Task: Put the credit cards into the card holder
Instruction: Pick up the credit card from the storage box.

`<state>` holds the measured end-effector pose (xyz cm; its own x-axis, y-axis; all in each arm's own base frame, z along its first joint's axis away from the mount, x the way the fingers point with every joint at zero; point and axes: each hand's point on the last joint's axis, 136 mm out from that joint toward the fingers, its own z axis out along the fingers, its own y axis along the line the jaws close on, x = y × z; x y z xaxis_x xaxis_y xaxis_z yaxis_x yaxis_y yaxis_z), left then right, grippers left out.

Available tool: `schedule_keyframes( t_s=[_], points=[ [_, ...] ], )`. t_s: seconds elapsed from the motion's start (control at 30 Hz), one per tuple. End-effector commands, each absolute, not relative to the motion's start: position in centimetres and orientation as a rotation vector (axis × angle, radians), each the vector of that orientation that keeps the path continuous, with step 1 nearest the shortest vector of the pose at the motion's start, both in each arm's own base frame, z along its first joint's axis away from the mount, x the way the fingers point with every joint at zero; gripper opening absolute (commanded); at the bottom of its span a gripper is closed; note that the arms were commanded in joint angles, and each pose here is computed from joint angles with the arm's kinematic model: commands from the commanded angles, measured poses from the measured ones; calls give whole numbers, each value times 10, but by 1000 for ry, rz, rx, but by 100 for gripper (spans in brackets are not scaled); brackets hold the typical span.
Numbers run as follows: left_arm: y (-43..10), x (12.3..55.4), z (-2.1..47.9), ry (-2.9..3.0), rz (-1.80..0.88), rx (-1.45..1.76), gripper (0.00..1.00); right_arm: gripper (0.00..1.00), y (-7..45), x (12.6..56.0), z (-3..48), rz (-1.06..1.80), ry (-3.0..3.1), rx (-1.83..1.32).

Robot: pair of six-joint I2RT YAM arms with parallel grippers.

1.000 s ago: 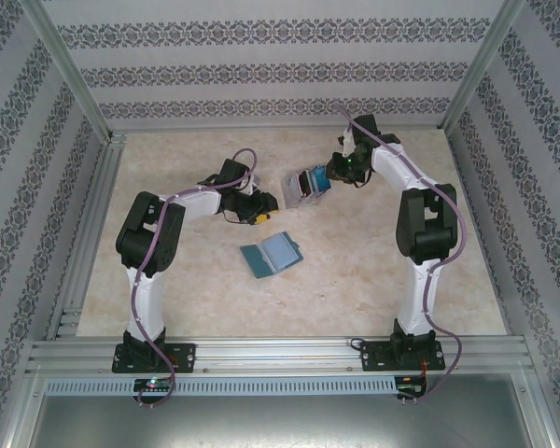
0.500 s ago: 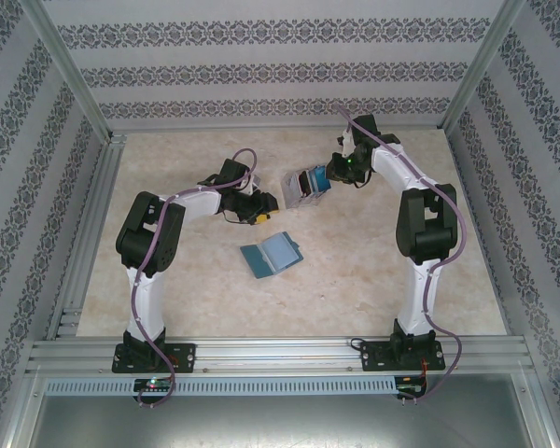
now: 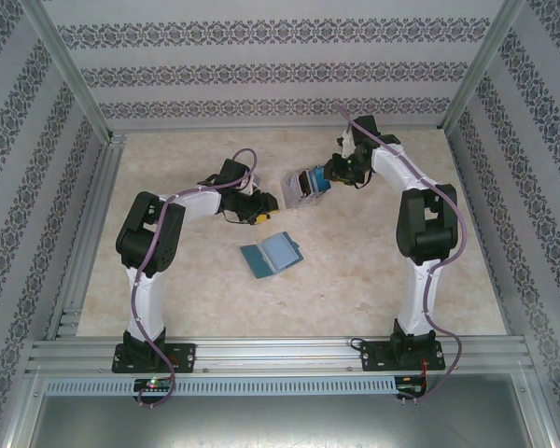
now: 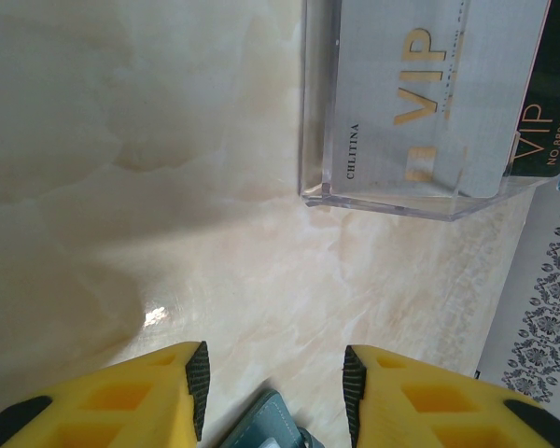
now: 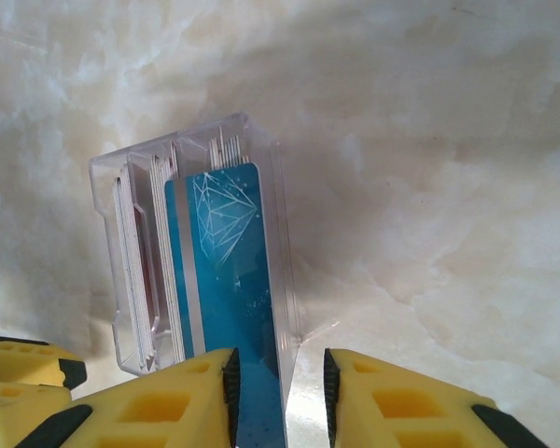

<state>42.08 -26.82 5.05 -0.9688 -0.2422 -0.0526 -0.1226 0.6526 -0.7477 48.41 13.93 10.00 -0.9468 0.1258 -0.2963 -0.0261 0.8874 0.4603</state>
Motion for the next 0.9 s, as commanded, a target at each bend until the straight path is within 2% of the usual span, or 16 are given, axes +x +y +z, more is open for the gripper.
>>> schedule_keyframes(
  t_s=[0.0,0.17,0.27,0.53,0.87],
  points=[
    [-280,421,59,2703,-1252,-247,45,32,143,487,97,702,2747,77],
    [-280,423,59,2701,-1255,-249,45,28,145,488,94,703,2757,72],
    [-280,423,59,2702,-1254,-247,45,16,143,489,96,694,2752,71],
    [-281,425,59,2703,-1256,-245,45,0,145,488,106,720,2728,49],
    [-282,426,64,2696,-1264,-236,45,0,154,488,135,839,2643,33]
  ],
)
